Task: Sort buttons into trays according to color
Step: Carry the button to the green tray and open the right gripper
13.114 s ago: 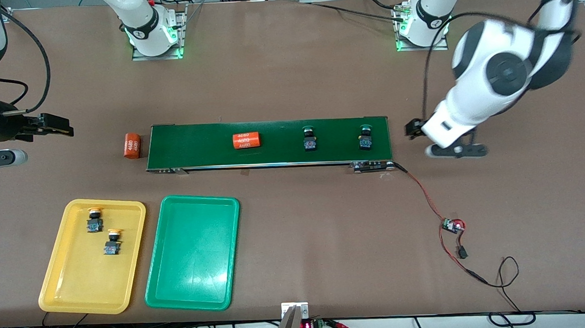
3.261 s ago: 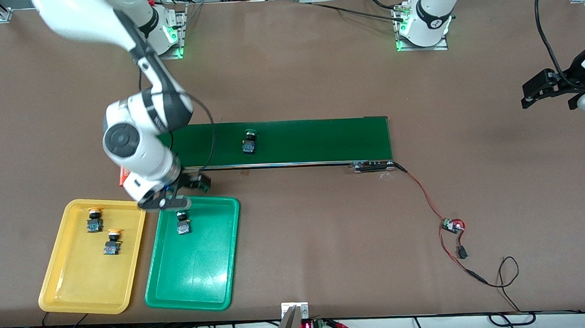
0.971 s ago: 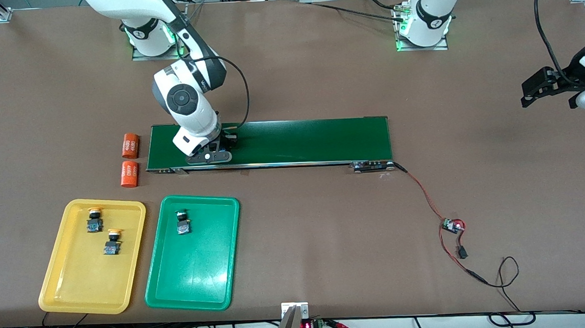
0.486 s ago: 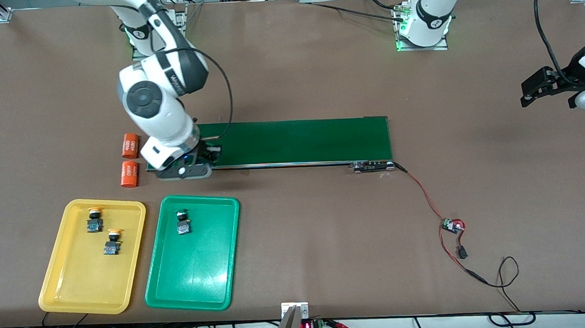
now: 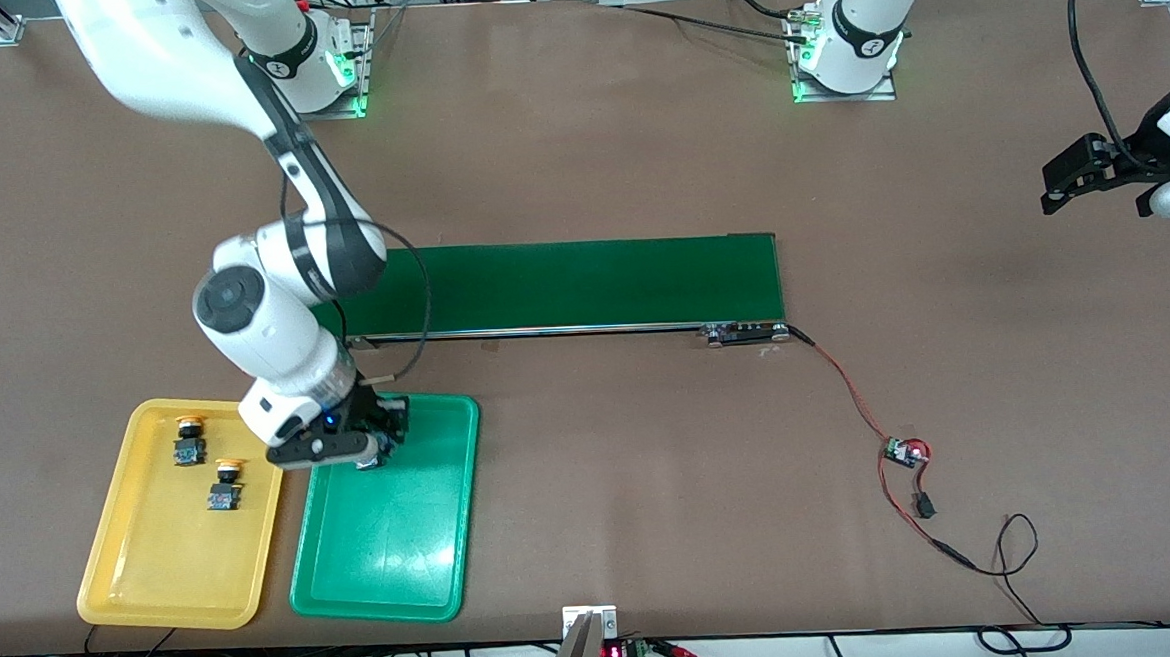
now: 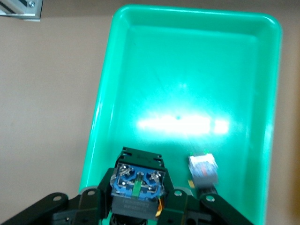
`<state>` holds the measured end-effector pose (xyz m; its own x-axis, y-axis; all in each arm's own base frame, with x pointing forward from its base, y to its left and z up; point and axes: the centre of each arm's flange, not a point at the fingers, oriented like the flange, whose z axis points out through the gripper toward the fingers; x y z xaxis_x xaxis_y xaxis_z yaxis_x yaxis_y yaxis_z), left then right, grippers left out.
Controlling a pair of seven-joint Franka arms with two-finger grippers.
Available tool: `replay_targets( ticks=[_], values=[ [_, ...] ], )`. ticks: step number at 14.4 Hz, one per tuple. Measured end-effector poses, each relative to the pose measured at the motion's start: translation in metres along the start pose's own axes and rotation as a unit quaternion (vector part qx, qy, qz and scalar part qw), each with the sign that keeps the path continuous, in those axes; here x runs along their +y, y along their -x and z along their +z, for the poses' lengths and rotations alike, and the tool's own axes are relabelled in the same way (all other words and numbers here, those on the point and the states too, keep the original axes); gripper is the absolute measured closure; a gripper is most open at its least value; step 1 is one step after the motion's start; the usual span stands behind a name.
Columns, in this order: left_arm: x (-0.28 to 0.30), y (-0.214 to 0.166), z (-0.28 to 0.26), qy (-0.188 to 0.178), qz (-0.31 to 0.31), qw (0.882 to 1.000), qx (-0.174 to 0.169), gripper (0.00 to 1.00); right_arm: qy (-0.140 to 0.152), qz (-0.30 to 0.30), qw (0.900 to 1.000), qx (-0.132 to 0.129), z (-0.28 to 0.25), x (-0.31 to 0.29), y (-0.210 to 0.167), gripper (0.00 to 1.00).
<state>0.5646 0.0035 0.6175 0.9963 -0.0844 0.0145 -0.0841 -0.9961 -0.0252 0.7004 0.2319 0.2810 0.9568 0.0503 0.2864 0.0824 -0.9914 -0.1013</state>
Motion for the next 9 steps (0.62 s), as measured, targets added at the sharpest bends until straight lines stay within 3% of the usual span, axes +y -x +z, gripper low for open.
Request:
replay_targets(
  ticks=[4,8,9],
  values=[
    [0.0,0.0,0.0,0.0,0.0,1.0,0.0,0.0,-0.016,-0.014,0.999,0.033,0.052,-0.008,-0.001,0.58],
    [0.0,0.0,0.0,0.0,0.0,1.0,0.0,0.0,-0.019,-0.014,0.999,0.045,0.067,-0.007,0.001,0.58],
    [0.0,0.0,0.0,0.0,0.0,1.0,0.0,0.0,-0.019,-0.014,0.999,0.046,0.067,-0.007,0.0,0.54]
  ],
)
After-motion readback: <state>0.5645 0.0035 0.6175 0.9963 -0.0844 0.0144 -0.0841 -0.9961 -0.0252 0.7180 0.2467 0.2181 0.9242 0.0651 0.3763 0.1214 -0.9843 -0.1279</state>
